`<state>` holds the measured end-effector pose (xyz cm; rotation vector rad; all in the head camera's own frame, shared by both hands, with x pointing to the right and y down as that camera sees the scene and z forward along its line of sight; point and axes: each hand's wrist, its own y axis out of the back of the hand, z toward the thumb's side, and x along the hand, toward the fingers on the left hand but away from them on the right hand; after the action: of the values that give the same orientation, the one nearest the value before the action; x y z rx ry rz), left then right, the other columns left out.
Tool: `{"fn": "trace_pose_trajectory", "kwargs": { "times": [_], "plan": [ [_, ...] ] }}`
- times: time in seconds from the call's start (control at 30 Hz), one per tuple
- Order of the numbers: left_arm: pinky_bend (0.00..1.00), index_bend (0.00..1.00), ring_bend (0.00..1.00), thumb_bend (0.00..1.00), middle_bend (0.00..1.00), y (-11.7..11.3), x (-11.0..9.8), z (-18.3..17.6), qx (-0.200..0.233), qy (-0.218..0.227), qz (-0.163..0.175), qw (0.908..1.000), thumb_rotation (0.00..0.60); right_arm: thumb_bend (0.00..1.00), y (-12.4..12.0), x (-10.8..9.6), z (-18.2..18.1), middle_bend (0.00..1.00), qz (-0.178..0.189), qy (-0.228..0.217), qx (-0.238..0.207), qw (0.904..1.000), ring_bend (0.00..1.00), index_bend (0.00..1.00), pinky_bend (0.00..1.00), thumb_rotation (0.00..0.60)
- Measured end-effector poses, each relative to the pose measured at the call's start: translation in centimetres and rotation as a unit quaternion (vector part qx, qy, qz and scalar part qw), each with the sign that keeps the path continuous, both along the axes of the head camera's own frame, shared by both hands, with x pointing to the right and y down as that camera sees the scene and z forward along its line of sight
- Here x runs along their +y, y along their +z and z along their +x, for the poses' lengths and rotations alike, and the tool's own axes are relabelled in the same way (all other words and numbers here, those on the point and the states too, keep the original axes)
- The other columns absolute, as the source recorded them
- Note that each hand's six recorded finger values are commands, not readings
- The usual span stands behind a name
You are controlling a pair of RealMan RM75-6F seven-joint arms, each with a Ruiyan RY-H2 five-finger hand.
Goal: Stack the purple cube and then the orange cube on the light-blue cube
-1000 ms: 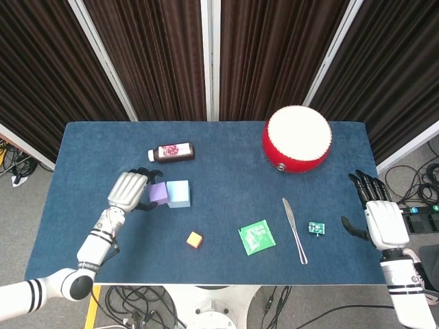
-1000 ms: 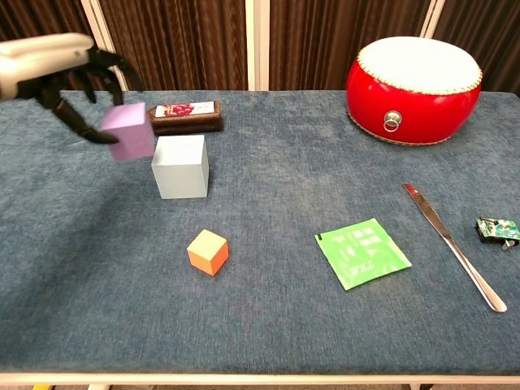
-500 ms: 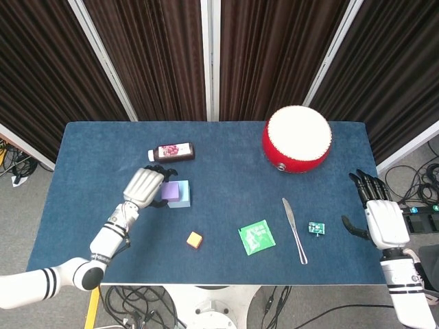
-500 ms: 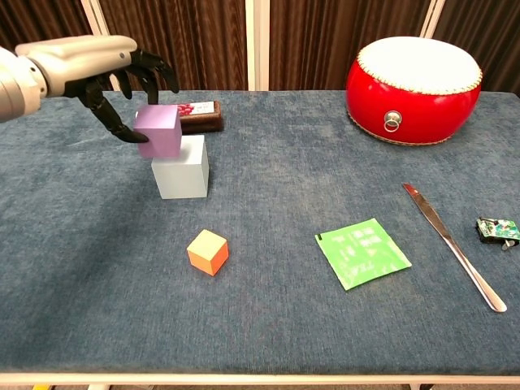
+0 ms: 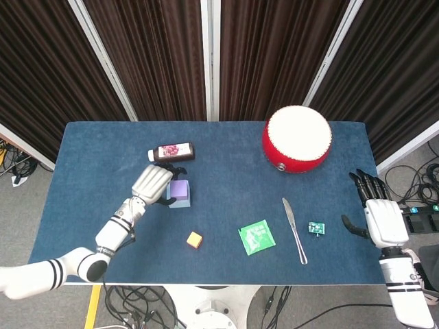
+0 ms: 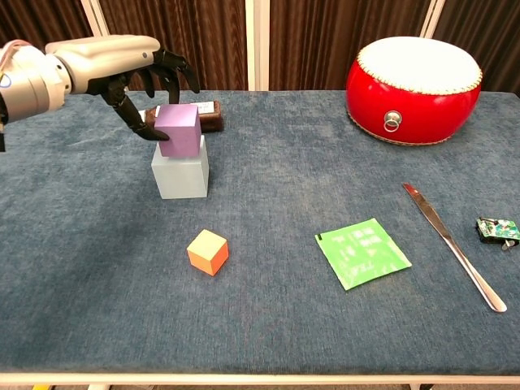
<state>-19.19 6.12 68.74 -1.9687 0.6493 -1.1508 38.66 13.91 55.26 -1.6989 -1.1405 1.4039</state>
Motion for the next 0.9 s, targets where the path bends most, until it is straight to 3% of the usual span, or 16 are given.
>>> {"fn": "trace_pose_trajectory", "kwargs": {
  "times": [0.9],
  "plan": [
    [0.35, 0.35, 0.31, 0.26, 0.57, 1.3, -0.2, 0.1, -0.011, 0.005, -0.007, 0.9999, 0.6, 0.22, 0.2, -0.1, 0.2, 0.01, -0.005, 0.004, 0.004, 1.0, 0.0, 0.0, 0.0, 0.6]
  ]
}}
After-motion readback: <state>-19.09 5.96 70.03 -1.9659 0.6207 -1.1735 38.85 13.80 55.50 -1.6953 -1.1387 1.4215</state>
